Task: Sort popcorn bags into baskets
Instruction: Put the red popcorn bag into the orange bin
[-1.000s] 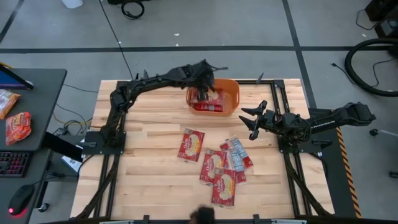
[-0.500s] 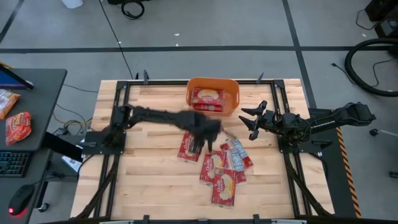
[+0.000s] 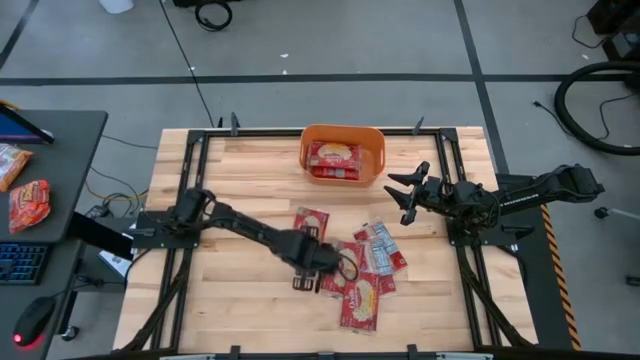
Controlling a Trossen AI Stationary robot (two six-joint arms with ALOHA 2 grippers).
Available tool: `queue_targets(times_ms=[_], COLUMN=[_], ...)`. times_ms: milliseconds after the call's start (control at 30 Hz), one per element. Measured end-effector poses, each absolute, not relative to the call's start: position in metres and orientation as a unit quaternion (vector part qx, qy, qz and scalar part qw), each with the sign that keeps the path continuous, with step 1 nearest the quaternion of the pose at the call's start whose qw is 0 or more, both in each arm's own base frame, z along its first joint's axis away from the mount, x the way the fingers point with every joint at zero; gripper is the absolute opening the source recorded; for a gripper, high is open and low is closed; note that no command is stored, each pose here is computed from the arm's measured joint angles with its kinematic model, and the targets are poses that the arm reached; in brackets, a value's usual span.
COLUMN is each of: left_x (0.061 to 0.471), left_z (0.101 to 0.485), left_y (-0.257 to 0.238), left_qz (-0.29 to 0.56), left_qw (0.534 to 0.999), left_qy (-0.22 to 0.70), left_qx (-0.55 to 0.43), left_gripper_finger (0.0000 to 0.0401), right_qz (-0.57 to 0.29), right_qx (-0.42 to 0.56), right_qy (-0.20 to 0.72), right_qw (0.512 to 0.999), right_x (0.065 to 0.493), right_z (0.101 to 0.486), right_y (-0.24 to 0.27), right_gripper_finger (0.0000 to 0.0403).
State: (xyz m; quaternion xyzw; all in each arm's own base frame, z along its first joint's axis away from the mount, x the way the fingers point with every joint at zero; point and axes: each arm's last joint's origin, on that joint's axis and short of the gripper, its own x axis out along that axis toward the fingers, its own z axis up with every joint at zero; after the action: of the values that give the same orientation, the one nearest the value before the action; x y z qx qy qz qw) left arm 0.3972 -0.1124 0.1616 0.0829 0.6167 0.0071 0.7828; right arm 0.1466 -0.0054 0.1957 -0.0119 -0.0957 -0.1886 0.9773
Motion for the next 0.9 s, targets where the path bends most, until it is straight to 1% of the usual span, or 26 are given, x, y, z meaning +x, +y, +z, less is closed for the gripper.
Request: queue_targets(times_ms=[67,100,200,267,367,567,767,900], left_x=[0.397,0.397,0.398,0.399,0.4,0.395,0.395,0.393], left_z=[0.155,0.152,0.148,0.145,0.142,0.134,0.125,0.118], left_y=[-0.108,-0.107,-0.103,-0.103,-0.106,-0.115,-0.125,-0.126], left_qz=[0.001,-0.003,-0.004,-0.006,-0.017,-0.022,-0.041,-0.046], left_qw=[0.784,0.784,0.787,0.794,0.808,0.822,0.849,0.858], left_qy=[0.619,0.62,0.617,0.607,0.588,0.565,0.52,0.504], left_qx=[0.042,0.029,0.019,0.017,0.024,0.063,0.086,0.083], left_gripper_finger=[0.0172,0.0172,0.0172,0.0172,0.0172,0.0172,0.0171,0.0171], right_qz=[-0.176,-0.154,-0.069,-0.053,-0.048,-0.041,-0.042,-0.058], right_qx=[-0.013,-0.019,-0.046,-0.046,-0.043,-0.022,0.053,0.078], right_qy=[-0.091,-0.084,-0.048,-0.033,0.024,0.136,0.226,0.287], right_qw=[0.98,0.984,0.995,0.997,0.998,0.99,0.972,0.953], right_x=[0.147,0.148,0.153,0.161,0.174,0.197,0.217,0.231], right_z=[0.195,0.193,0.19,0.197,0.201,0.192,0.18,0.175], right_y=[-0.005,-0.004,0.002,0.006,0.012,0.025,0.031,0.034], right_gripper_finger=[0.018,0.018,0.018,0.018,0.018,0.018,0.018,0.018])
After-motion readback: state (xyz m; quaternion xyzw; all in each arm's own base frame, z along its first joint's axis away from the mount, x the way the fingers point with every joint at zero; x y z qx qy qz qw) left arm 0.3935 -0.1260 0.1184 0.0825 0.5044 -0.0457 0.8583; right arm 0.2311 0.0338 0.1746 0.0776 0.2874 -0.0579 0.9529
